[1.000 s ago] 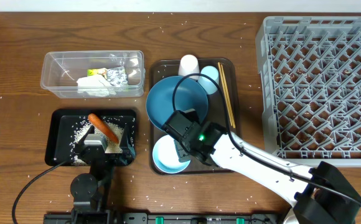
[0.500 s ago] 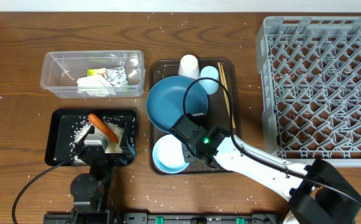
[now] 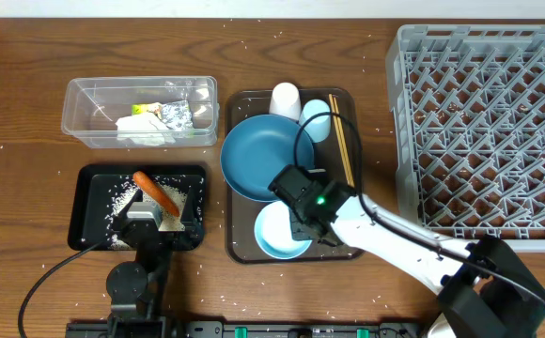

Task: Sort waste into correct bins and load items into the dishwasher rack
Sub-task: 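Lift the pale blue bowl off the brown tray with the right gripper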

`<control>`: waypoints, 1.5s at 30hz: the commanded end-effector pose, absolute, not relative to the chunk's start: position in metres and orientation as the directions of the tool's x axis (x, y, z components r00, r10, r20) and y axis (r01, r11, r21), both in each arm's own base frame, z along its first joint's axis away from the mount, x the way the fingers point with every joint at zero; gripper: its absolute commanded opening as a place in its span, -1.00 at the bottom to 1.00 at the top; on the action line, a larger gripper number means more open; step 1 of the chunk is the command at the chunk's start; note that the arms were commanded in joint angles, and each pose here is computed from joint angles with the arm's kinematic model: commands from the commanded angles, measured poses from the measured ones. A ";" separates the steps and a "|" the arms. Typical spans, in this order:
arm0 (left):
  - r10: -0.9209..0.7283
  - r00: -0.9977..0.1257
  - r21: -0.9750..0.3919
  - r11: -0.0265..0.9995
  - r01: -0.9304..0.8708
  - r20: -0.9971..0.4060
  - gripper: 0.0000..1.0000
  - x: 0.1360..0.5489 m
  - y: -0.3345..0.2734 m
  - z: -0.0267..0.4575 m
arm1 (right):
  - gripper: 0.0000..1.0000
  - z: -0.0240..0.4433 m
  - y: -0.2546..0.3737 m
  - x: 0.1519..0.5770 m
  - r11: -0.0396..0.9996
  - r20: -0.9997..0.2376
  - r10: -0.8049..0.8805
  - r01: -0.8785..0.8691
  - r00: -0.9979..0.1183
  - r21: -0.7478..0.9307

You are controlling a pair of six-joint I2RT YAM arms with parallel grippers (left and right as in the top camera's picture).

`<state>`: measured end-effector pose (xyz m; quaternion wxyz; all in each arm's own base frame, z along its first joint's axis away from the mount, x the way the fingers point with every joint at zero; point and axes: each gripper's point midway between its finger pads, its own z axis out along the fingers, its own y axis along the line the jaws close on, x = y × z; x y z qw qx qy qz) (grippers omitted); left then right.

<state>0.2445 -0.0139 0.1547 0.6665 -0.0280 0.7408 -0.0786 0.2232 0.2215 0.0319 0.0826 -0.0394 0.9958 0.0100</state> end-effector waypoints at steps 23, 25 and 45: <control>-0.140 -0.155 -0.152 0.986 0.068 -0.978 0.95 0.244 -0.016 0.139 | 0.99 0.138 0.288 0.222 0.794 -0.307 -0.399 -0.493 -0.864 0.355; -0.140 -0.155 -0.152 0.986 0.068 -0.978 0.96 0.244 -0.016 0.139 | 0.98 0.129 0.293 0.219 0.795 -0.297 -0.419 -0.505 -0.858 0.336; -0.140 -0.155 -0.152 0.986 0.068 -0.978 0.96 0.244 -0.016 0.139 | -0.30 0.000 0.289 0.197 0.906 0.006 -0.411 -0.408 -0.912 0.116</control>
